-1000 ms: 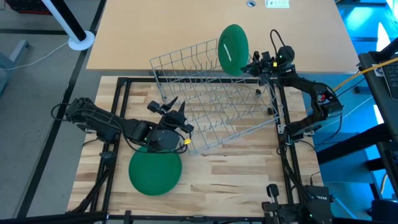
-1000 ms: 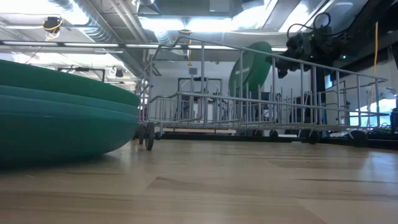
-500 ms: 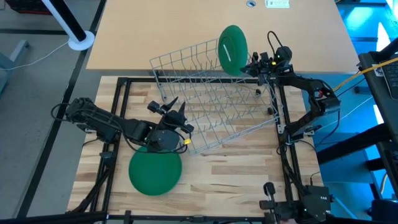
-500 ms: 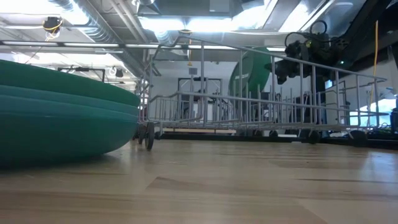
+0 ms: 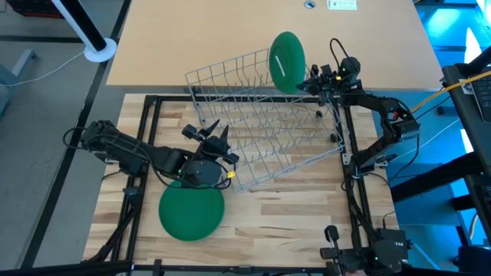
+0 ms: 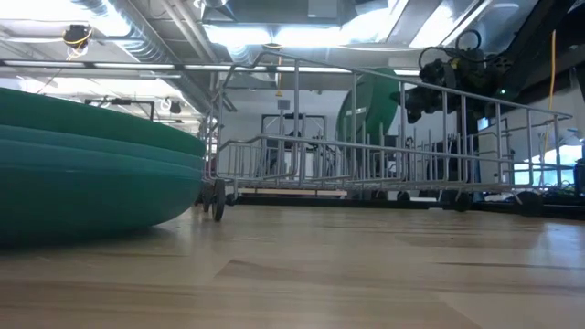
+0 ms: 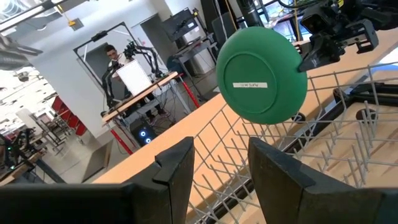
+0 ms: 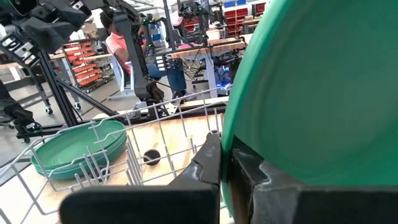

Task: Sort dishes
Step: Put the dark green plate in the dish rack

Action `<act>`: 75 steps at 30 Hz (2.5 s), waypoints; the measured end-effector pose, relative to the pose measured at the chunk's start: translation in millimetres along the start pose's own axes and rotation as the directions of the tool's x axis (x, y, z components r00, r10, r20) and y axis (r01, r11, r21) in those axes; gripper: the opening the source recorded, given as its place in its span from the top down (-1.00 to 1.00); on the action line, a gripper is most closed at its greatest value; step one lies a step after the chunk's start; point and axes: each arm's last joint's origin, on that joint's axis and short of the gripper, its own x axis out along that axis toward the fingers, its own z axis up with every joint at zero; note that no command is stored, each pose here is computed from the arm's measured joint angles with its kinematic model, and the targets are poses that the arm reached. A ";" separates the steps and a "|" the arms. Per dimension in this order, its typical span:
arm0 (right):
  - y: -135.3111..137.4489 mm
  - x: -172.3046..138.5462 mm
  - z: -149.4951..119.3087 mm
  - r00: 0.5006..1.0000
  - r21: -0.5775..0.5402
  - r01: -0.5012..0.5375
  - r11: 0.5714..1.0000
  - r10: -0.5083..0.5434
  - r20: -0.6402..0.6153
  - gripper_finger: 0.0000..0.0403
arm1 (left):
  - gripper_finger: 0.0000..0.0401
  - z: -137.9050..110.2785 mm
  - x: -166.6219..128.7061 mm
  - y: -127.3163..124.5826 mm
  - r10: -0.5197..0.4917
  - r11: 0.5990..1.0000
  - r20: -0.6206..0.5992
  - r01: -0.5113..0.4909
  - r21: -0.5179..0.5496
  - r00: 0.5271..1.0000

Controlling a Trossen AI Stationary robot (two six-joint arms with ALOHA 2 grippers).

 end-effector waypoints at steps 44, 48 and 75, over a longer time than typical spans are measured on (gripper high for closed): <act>-9.6 -2.4 -19.7 0.928 0.269 0.374 0.888 -0.359 -0.103 0.40 | 0.29 -0.1 0.0 0.0 0.000 1.000 0.000 0.000 -0.013 1.000; -10.0 -2.5 -20.3 0.919 0.271 0.395 0.878 -0.379 -0.110 0.33 | 0.29 -0.1 0.0 0.0 0.000 1.000 0.000 0.000 -0.012 1.000; 25.3 -16.3 -0.8 0.703 0.249 0.710 0.659 -0.639 -0.313 0.31 | 0.29 -0.6 0.0 0.0 0.000 1.000 0.000 0.000 -0.006 1.000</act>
